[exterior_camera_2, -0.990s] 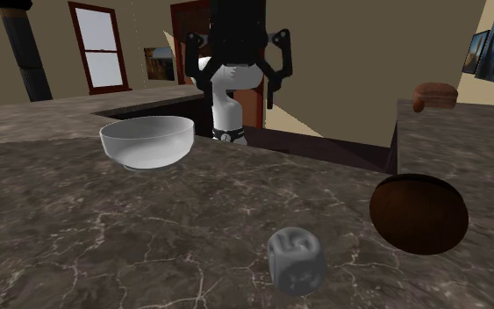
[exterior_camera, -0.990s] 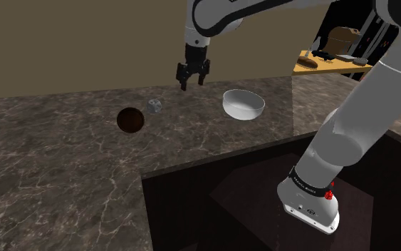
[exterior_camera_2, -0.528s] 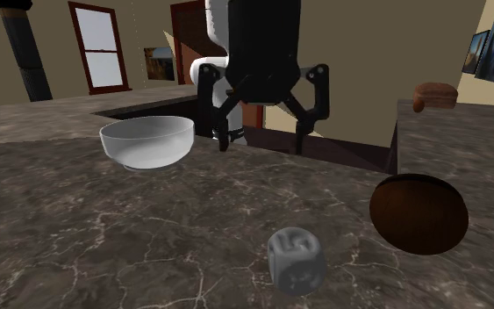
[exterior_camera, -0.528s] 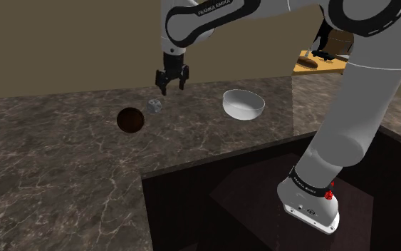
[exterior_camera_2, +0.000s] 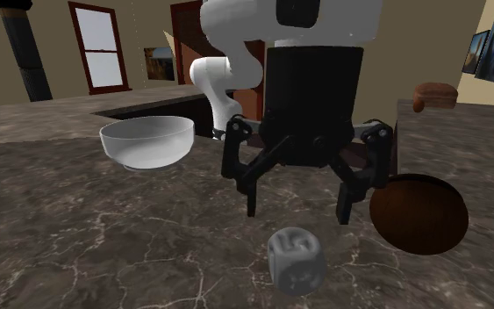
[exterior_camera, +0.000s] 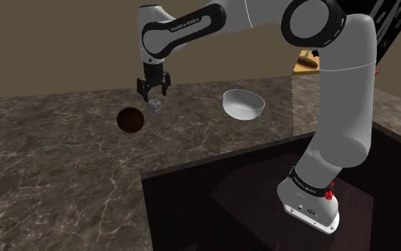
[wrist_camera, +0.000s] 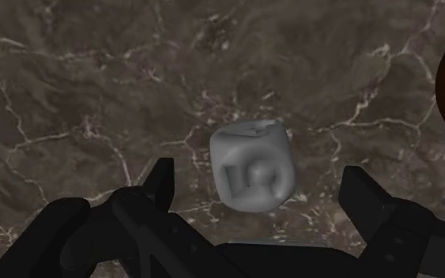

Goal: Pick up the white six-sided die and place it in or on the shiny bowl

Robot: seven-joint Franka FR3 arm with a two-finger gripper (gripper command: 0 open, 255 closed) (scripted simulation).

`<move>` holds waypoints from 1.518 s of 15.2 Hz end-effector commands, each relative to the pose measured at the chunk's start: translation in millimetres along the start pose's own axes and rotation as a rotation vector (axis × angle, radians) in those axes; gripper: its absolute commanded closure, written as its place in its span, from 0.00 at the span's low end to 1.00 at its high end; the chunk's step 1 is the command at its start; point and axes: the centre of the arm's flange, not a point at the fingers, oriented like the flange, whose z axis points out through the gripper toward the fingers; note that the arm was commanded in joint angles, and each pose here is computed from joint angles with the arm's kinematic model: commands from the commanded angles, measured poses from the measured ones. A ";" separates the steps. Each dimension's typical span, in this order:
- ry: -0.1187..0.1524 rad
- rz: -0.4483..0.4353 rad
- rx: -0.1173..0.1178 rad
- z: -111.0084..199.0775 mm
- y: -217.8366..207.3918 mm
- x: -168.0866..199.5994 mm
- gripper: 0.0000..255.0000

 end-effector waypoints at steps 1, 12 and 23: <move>0.000 0.000 0.000 9.7 -0.7 4.3 0.00; 0.000 0.000 0.000 39.2 -0.7 4.3 0.00; 0.000 0.000 0.000 38.8 -0.6 4.0 1.00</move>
